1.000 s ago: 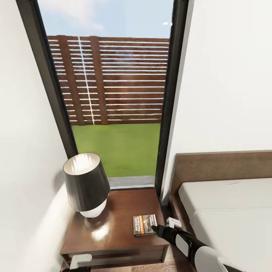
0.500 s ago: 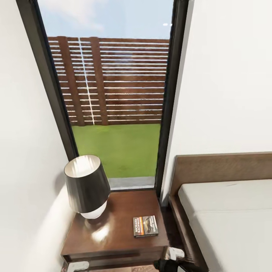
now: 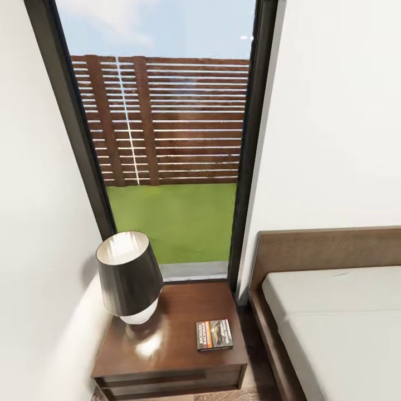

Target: In the bedroom, move the book from the bed onto either nightstand, and place the two sandals side by side next to the bed.

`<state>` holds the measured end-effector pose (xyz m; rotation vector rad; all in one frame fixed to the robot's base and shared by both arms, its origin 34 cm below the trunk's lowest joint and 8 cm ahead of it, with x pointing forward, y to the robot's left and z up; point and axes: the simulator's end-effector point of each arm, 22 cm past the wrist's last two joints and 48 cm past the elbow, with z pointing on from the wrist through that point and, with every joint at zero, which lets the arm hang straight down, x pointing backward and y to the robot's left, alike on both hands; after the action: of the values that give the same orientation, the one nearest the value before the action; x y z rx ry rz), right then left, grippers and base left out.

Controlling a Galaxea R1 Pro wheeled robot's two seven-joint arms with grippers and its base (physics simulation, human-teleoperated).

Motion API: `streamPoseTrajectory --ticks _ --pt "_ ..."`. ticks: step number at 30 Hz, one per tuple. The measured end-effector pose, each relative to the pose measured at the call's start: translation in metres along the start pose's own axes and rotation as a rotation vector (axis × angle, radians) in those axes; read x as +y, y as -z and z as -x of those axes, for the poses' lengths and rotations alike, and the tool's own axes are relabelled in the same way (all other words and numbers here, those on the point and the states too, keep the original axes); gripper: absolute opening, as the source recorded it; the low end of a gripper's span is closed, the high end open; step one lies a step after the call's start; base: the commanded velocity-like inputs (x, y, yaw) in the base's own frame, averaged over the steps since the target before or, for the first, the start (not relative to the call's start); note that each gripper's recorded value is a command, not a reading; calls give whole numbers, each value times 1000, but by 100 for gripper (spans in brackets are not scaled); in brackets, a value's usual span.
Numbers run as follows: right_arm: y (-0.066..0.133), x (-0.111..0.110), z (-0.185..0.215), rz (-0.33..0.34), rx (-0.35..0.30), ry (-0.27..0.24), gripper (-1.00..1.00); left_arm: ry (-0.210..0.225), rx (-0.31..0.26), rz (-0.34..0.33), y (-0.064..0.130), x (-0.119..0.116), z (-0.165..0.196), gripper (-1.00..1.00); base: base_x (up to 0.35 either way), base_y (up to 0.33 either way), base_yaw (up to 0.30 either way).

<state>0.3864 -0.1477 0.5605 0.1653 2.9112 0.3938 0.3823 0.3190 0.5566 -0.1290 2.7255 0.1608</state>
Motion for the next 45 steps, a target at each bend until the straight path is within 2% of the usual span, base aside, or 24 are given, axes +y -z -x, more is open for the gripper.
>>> streamPoseTrajectory --ticks 5,15,25,33,45 --pt "7 -8 -19 -13 21 -8 100 -3 22 4 9 4 -16 100 0 0 0" --pt "21 -25 -54 -41 65 -19 100 -6 35 6 23 7 -23 100 0 0 0" --pt "40 -60 -87 -90 107 -32 100 -7 37 5 35 7 -22 100 0 0 0" --pt "53 -70 -99 -106 123 -37 100 -7 37 5 44 8 -21 100 0 0 0" --pt "67 -73 -126 -115 159 -45 100 -8 38 4 55 9 -19 100 0 0 0"
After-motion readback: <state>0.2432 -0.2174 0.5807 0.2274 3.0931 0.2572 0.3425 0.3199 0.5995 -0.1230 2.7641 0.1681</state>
